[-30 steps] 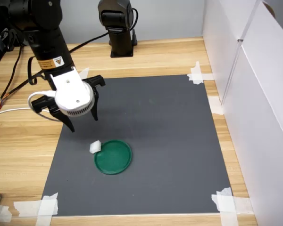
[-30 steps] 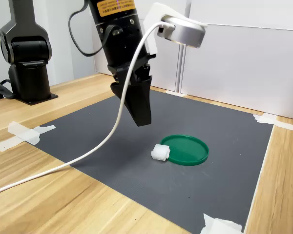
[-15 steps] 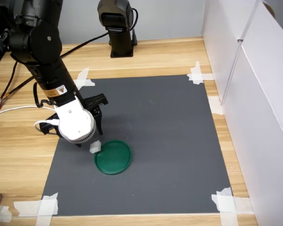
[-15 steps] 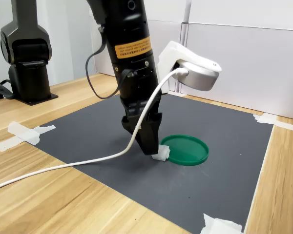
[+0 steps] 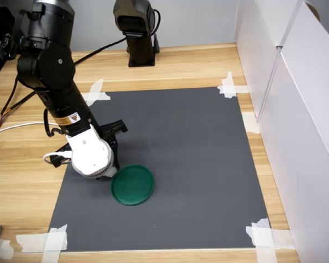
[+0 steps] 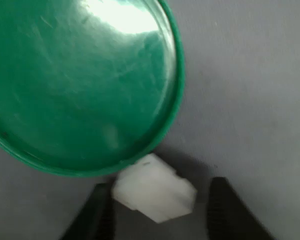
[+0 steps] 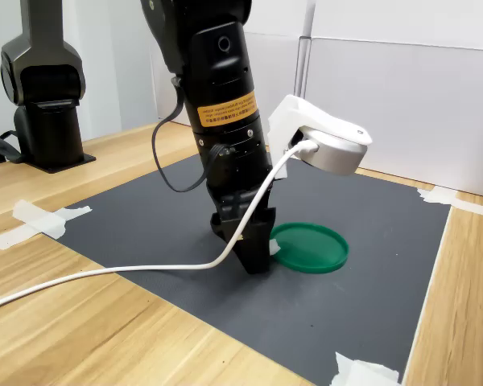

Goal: Grasp a white terminal and put it in the green lid.

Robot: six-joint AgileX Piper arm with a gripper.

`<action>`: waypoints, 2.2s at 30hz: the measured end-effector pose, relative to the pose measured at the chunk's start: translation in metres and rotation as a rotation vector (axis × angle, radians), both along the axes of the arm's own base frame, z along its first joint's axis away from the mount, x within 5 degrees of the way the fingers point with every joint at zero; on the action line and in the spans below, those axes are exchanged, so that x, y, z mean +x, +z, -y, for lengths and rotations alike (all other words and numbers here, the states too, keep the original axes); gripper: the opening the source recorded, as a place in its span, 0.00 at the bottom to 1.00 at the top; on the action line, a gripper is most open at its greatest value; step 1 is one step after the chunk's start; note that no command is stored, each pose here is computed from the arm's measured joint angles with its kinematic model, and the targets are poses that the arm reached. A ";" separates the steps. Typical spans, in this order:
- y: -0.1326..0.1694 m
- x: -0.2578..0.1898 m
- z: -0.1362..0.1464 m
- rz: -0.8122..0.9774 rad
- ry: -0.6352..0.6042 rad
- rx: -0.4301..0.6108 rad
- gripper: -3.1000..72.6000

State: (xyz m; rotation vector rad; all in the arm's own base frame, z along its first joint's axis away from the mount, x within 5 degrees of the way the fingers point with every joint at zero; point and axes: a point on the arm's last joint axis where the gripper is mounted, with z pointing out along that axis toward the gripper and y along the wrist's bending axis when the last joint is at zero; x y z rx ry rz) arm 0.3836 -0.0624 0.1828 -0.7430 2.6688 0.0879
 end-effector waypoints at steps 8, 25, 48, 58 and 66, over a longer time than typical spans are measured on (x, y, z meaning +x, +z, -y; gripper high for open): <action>0.003 0.001 -0.001 0.012 -0.008 0.011 0.41; 0.067 0.005 -0.006 0.112 0.021 0.040 0.02; 0.066 -0.003 -0.003 0.049 0.217 -0.063 0.67; 0.047 -0.004 -0.010 0.046 0.242 -0.125 0.79; 0.026 0.003 -0.013 0.002 0.259 -0.134 0.79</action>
